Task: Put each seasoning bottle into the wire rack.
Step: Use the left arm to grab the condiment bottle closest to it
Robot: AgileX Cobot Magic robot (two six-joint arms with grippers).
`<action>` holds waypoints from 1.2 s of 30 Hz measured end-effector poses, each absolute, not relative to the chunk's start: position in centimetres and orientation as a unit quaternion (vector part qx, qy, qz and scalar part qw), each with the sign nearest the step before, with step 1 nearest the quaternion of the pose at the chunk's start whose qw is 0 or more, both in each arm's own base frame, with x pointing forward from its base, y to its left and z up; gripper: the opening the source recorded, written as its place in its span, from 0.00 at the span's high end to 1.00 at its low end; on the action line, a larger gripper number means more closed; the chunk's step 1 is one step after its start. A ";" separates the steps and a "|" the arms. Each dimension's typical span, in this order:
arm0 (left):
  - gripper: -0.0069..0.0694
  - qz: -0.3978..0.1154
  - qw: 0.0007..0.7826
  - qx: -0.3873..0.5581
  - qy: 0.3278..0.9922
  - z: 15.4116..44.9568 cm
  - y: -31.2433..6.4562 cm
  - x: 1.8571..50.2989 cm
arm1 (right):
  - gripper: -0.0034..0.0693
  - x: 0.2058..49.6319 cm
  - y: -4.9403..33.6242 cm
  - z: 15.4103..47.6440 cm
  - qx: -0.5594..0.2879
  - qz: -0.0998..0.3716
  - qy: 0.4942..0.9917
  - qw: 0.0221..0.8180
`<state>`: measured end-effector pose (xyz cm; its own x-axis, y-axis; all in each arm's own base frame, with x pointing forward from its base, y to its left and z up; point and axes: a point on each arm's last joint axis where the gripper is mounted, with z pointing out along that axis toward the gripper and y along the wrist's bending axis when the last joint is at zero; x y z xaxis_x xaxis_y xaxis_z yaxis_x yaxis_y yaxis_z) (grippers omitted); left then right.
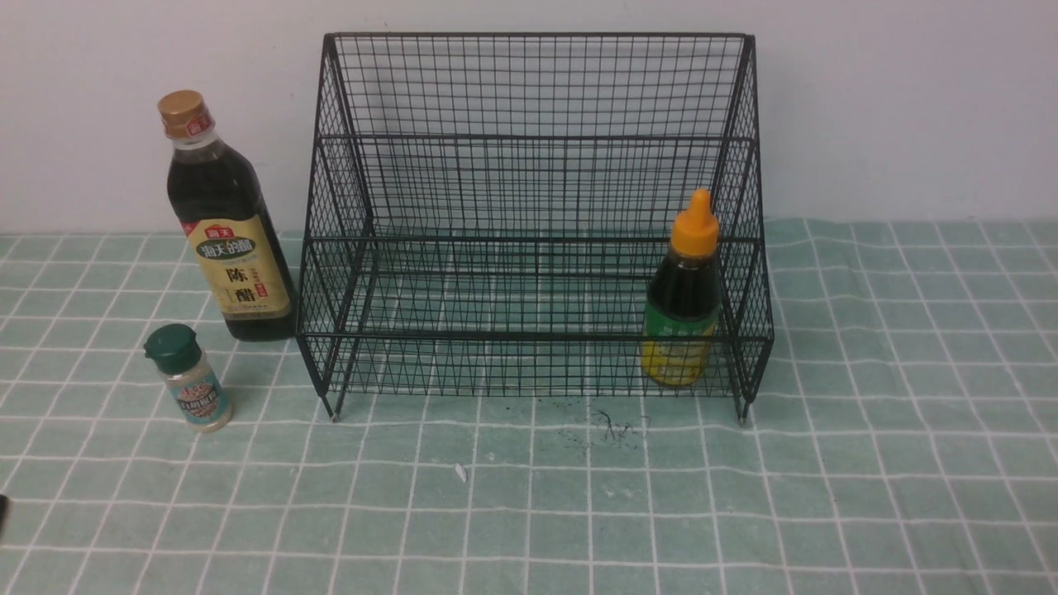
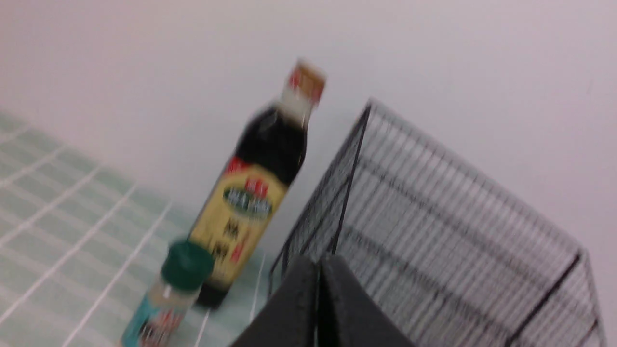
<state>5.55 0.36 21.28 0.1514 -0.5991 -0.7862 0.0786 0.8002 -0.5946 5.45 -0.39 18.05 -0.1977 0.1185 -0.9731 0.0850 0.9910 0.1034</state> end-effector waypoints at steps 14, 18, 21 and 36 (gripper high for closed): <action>0.92 -0.168 0.575 -0.070 0.798 34.0 -1.7 8.3 | 0.97 5.4 -0.4 18.1 0.062 0.010 0.774 0.630; 0.92 -0.123 0.388 -0.014 0.913 33.7 -2.1 12.7 | 0.97 5.4 -0.4 18.1 0.061 0.009 0.774 0.630; 0.92 -0.102 0.316 0.000 0.943 33.4 -2.0 15.4 | 0.97 5.4 -0.4 18.1 0.061 0.009 0.774 0.630; 0.91 -0.080 0.094 -0.026 0.992 27.7 1.5 30.4 | 0.97 5.4 -0.4 18.1 0.060 0.009 0.774 0.630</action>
